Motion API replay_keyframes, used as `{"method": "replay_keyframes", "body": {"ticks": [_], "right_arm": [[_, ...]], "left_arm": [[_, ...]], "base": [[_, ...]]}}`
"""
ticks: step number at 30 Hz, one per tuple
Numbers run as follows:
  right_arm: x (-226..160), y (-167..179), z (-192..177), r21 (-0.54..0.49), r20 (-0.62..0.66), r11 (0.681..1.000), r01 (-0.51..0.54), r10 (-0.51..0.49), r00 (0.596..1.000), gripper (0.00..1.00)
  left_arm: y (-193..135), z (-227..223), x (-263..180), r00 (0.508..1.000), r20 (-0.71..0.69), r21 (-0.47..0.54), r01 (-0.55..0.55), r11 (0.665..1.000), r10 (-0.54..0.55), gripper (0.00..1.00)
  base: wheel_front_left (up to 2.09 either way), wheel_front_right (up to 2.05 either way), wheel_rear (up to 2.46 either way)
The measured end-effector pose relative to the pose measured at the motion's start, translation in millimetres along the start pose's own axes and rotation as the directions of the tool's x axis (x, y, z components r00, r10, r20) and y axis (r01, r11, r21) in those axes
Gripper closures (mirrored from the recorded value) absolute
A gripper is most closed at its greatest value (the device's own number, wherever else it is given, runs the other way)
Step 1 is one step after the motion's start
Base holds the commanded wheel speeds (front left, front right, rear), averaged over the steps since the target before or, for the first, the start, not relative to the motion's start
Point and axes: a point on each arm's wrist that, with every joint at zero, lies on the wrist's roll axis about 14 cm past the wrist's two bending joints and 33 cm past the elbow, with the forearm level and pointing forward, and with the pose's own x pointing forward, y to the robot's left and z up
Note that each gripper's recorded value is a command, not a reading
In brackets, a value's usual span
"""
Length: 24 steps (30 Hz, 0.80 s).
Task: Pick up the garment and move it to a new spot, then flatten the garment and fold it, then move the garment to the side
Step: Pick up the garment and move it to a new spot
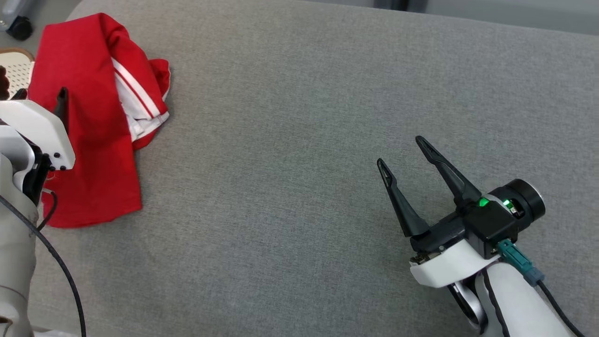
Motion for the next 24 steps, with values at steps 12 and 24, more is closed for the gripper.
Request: {"method": "replay_keyframes", "body": {"ticks": [12, 24], "right_arm": [[-3.6, -8.3, -15.5, 0.027, -0.030, 0.999, 0.021, -0.020, 0.999, 0.00], [-6.6, -15.5, -26.7, 0.038, -0.055, 0.999, 0.039, -0.036, 0.998, 0.00]], "left_arm": [[-14.0, -20.6, 26.9, 0.982, -0.186, 0.028, 0.025, 0.999, -0.019, 0.00], [-25.5, -48.9, 34.9, 0.942, -0.335, -0.013, 0.017, 1.000, -0.020, 0.00]], "base": [[0.00, 0.00, 0.00], [0.00, 0.00, 0.00]]}}
